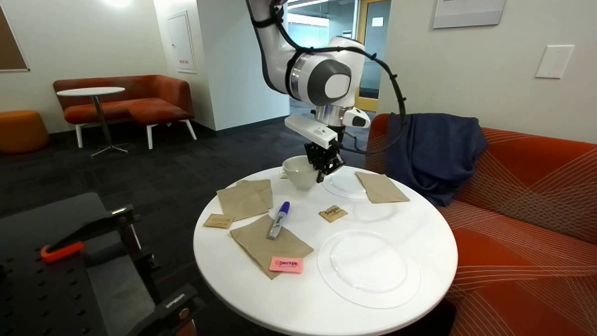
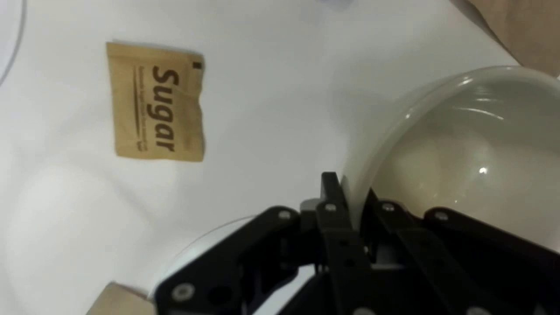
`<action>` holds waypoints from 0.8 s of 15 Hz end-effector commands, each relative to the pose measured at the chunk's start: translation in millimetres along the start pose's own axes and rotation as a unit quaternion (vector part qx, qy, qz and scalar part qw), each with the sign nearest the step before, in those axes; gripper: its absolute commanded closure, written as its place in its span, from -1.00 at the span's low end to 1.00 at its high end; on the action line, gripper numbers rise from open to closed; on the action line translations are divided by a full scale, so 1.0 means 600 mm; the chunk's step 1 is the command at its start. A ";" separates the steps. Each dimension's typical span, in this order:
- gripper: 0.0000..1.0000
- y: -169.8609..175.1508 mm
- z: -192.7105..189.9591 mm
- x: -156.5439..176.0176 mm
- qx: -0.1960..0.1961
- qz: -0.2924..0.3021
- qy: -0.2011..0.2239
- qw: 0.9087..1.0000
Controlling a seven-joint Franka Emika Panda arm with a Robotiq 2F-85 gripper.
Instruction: Move the bowl to the other side of the table
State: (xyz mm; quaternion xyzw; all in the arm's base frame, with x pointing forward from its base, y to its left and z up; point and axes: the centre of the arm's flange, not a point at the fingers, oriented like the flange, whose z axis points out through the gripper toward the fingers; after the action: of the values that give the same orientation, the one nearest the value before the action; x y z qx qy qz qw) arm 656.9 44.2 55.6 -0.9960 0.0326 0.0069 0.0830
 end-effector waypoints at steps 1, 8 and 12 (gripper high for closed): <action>0.95 0.037 -0.080 -0.006 -0.006 0.005 -0.006 1.000; 0.95 0.144 -0.155 0.018 -0.011 0.035 -0.002 0.999; 0.95 0.216 -0.175 0.024 -0.011 0.042 -0.002 0.999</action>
State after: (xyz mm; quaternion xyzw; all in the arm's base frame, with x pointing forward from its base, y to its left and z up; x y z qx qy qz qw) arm 666.7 -75.7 120.2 -0.9953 0.0757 0.0053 0.0606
